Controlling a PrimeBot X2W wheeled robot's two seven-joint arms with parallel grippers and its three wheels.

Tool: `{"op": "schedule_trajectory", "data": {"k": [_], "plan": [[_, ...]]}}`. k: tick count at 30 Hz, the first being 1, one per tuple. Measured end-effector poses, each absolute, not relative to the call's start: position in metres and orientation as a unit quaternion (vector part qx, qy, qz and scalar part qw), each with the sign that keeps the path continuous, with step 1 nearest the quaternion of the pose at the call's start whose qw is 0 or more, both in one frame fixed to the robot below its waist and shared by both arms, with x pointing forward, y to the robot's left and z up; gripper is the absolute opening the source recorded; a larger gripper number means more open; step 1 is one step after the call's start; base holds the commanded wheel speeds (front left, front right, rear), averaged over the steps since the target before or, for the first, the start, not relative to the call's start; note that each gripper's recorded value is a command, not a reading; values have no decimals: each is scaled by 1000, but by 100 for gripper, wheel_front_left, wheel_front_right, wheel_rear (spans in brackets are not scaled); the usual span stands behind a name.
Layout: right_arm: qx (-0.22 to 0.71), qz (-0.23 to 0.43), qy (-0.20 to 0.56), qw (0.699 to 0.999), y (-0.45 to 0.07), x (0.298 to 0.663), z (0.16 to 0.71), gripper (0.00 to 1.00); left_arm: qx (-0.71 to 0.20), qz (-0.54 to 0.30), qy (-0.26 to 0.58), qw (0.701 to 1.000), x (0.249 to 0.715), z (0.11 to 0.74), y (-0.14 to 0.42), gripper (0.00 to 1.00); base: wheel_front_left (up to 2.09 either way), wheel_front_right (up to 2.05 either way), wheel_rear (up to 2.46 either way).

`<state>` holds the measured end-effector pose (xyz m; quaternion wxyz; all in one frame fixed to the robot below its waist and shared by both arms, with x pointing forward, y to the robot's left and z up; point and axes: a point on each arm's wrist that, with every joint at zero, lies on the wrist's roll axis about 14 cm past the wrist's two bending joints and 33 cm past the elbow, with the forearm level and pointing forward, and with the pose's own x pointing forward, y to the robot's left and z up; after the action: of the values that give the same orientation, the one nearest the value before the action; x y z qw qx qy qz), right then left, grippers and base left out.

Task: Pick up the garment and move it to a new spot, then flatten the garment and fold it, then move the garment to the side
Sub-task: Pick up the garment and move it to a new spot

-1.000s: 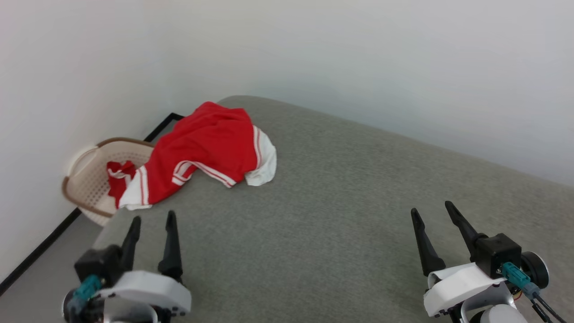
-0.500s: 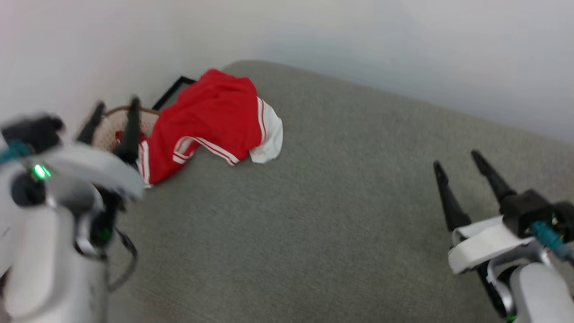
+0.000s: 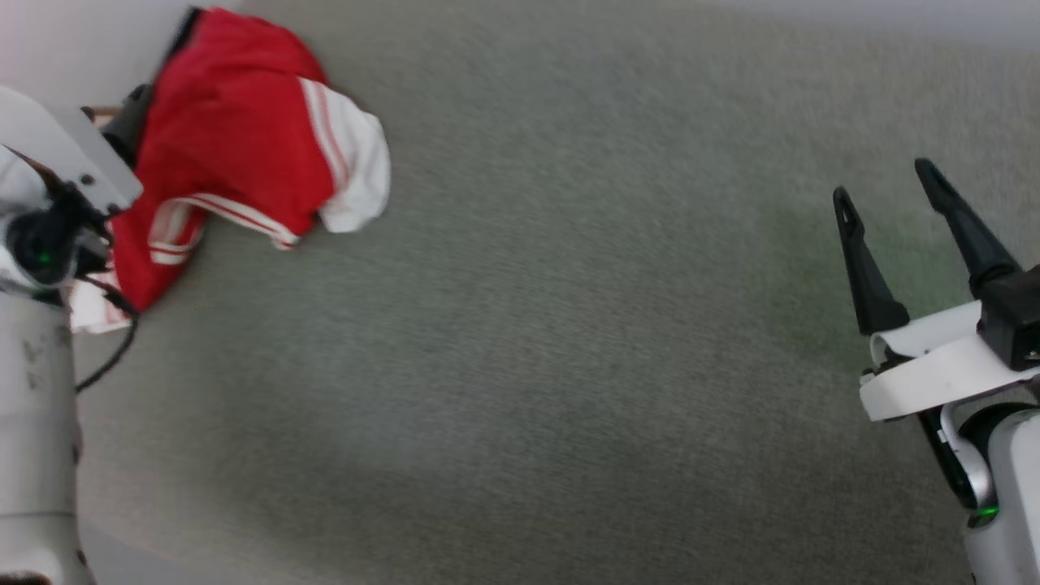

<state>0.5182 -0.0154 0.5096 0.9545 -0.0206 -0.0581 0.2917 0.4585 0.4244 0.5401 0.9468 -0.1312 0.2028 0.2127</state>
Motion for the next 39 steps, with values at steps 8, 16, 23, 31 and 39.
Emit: {"op": "schedule_trajectory", "data": {"k": [8,16,23,31,39], "plan": [[-31,260,-21,965,-51,535,469,100,-149,219,351,898,493,446,414,100,0,0,0],[-42,235,20,971,-78,539,433,100,-135,208,454,856,507,372,395,100,0,0,0],[-50,223,36,973,-90,541,422,100,-129,209,457,855,519,359,394,1,0,0,0],[-45,225,24,973,-85,533,436,100,-98,220,382,892,523,394,408,0,0,0,0],[-31,225,8,974,-77,512,461,100,-47,218,268,937,526,495,436,0,0,0,0]]}}
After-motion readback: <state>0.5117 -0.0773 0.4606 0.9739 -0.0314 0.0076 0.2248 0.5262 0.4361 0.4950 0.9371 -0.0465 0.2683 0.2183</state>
